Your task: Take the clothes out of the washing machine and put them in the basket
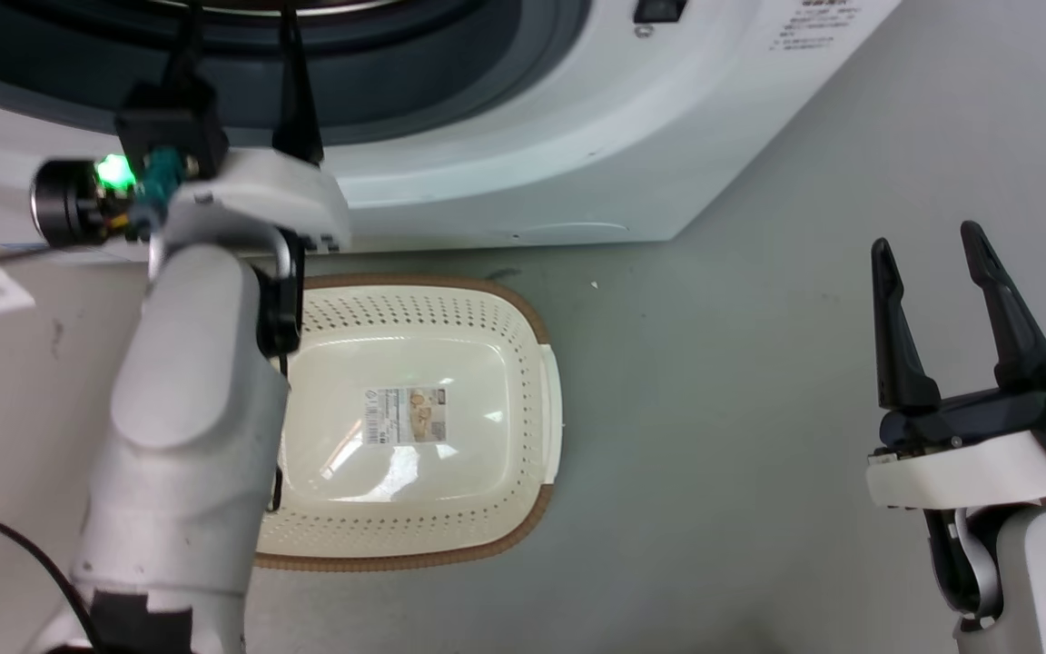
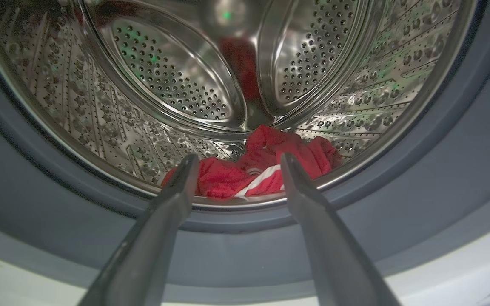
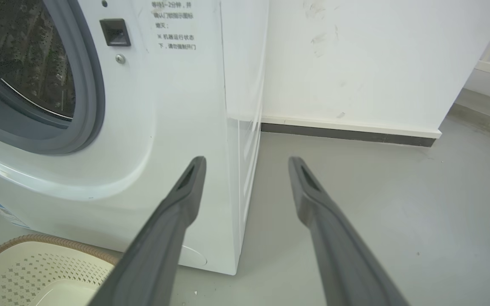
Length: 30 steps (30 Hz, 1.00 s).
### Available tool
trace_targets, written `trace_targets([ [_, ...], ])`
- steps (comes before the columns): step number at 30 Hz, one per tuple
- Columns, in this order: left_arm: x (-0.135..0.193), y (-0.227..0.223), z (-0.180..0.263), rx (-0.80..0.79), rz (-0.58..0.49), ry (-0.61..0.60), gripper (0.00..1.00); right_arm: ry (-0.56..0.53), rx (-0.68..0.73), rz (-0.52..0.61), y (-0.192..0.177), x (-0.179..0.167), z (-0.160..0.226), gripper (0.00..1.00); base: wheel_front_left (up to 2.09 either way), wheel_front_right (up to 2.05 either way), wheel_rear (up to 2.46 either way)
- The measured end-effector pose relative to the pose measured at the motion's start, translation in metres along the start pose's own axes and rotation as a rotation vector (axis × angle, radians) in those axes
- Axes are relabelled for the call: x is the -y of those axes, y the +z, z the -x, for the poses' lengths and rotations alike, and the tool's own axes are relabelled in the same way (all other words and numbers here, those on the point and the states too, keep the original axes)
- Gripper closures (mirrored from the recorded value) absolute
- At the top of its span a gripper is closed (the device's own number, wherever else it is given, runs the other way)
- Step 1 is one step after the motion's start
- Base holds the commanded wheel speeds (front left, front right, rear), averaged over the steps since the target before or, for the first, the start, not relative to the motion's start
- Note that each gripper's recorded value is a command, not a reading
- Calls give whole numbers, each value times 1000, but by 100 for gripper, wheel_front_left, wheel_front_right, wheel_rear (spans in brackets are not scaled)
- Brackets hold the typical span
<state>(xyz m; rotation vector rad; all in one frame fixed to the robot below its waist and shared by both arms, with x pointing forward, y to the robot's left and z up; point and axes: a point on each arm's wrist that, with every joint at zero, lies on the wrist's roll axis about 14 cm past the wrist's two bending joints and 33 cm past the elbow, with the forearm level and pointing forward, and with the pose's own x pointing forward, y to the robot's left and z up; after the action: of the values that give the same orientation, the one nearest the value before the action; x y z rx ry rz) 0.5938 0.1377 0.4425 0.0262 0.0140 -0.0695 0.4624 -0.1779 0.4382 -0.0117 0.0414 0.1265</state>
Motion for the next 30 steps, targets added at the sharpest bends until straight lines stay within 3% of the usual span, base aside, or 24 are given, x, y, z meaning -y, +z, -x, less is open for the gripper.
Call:
trace_targets([
  [16, 11, -38, -99, -240, -35, -64, 0, -30, -55, -17, -27, 13, -4, 0, 0, 0, 0],
  [30, 9, -73, -148, -420, -137, -82, 0, 26, -81, -58, -47, -2, -15, 0, 0, 0, 0],
])
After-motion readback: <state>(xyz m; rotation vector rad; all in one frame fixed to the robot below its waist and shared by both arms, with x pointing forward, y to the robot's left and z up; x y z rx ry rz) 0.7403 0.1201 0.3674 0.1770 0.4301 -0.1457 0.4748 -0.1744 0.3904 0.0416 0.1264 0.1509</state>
